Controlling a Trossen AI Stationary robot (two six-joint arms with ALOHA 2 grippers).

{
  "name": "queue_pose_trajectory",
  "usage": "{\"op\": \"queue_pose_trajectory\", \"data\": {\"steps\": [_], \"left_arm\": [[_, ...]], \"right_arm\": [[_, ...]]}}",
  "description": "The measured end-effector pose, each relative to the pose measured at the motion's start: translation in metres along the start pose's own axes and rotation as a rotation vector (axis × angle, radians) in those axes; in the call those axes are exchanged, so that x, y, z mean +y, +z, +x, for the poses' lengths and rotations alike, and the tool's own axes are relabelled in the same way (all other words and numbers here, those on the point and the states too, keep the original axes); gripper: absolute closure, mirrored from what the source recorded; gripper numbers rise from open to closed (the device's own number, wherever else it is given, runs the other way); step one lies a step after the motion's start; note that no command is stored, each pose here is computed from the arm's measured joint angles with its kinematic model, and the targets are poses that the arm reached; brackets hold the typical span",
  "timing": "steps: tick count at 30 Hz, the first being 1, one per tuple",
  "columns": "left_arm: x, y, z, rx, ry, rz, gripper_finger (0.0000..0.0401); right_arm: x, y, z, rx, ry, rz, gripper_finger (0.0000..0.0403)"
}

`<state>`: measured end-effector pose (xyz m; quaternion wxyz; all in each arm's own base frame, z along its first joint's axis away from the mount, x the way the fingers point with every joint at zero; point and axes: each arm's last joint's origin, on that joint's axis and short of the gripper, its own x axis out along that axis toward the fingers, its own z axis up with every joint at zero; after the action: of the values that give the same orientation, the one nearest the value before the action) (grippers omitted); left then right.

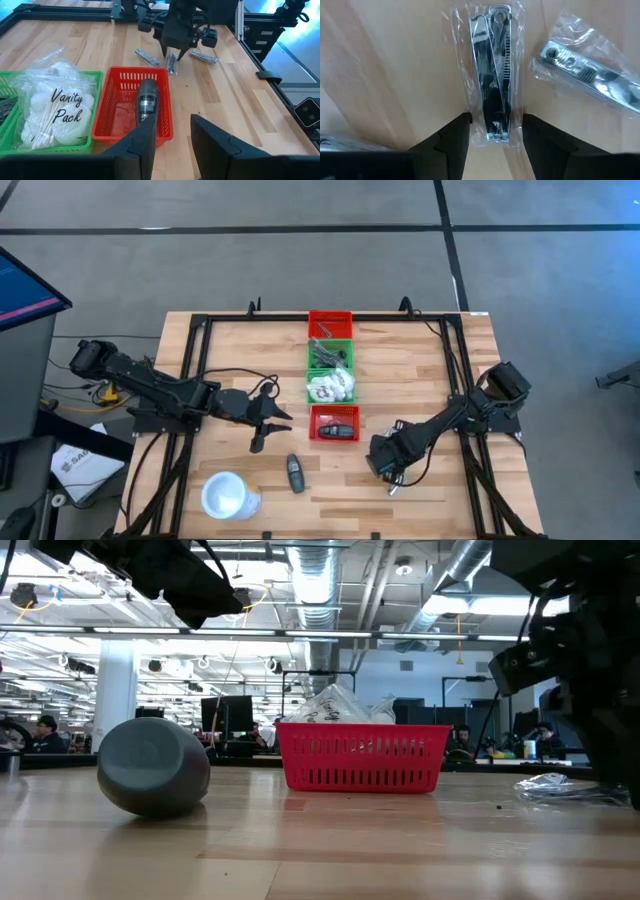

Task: Pick & Place Travel size toiletries
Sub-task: Put the silver nail cutter into the top red bin

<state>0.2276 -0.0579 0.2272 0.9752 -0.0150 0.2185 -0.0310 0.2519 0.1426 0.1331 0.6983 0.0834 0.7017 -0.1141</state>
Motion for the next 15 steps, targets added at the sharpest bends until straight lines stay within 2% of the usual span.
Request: {"op": "queue_pose_trajectory", "data": {"steps": [5, 8, 12, 15], "left_arm": [[0.0000, 0.0000, 0.0000, 0.000, 0.000, 0.000, 0.0287], [0.0001, 0.0000, 0.0000, 0.000, 0.000, 0.000, 0.0287], [0.0000, 0.0000, 0.0000, 0.000, 0.000, 0.000, 0.0287], [0.0000, 0.0000, 0.0000, 0.000, 0.000, 0.000, 0.0287]], "right_arm": [[-0.0052, -0.0016, 0.0060, 0.015, 0.004, 0.000, 0.0252], [-0.0069, -0.0005, 0.0067, 0.020, 0.005, -0.004, 0.0287], [-0.0077, 0.0000, 0.0072, 0.023, 0.006, -0.021, 0.0358], [-0.0083, 0.0000, 0.0061, 0.020, 0.009, -0.028, 0.0362]]}}
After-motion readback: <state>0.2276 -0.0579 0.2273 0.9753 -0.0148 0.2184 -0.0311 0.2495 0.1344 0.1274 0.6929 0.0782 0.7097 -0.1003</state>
